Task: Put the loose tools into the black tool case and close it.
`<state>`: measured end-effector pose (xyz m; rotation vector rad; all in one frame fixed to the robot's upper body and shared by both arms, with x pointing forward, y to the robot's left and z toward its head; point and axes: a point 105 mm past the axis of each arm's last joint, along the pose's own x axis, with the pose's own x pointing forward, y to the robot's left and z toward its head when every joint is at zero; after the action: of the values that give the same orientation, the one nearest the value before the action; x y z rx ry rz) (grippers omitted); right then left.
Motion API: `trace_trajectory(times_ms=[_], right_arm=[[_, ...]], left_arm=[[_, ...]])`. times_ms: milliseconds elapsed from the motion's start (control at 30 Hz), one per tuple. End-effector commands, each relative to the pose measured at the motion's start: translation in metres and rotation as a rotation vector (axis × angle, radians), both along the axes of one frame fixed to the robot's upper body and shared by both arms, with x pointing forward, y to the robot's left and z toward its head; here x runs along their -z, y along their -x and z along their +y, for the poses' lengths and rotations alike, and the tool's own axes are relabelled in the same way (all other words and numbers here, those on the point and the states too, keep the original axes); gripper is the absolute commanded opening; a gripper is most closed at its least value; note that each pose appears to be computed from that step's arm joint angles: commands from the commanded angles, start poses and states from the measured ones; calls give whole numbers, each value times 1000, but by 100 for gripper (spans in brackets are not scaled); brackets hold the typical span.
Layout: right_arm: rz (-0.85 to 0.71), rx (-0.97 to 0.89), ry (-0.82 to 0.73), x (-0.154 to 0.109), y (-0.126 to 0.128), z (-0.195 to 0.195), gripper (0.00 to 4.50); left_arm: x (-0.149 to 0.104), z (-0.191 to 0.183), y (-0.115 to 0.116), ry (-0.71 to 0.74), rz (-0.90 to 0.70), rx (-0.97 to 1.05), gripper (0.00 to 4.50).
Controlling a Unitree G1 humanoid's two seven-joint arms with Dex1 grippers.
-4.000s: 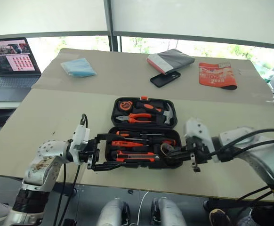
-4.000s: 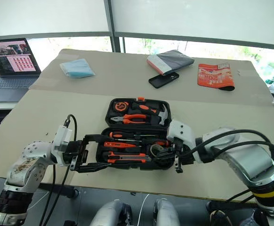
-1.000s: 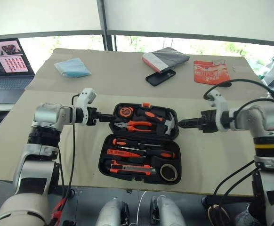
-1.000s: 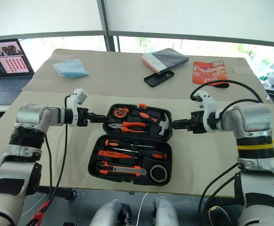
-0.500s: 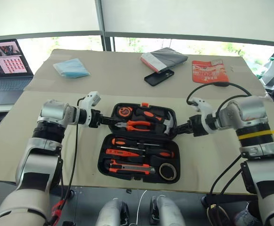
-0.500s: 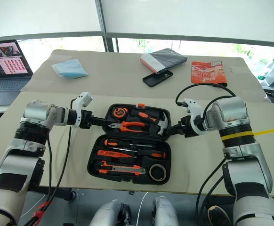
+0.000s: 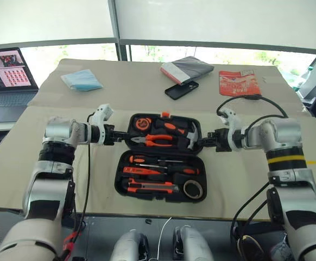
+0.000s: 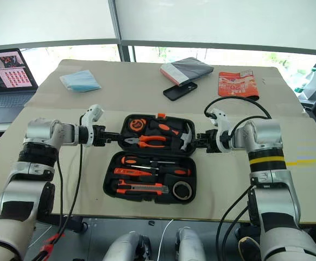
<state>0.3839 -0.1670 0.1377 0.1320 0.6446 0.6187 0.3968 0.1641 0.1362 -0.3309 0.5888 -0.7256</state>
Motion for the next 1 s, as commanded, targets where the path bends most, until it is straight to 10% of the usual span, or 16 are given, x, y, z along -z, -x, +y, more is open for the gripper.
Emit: trace_trajectory(times_ms=[33,233,567,867,1000], right_arm=[[-365,-73,19,-51,-4,4,0],[-914,-347,314,-60,41,11,0],[-1125,-712,787,53,84,-19,0],[-1172,-682,787,46,103,-44,302],[-965,-564,589,44,120,-55,279]], left_arm=[[-50,-1,2,141,-311,50,7],[-47,27,28,75,-680,-12,7],[16,19,77,-290,-1020,217,7],[37,80,96,-446,-906,181,319],[30,82,86,-425,-866,171,324]])
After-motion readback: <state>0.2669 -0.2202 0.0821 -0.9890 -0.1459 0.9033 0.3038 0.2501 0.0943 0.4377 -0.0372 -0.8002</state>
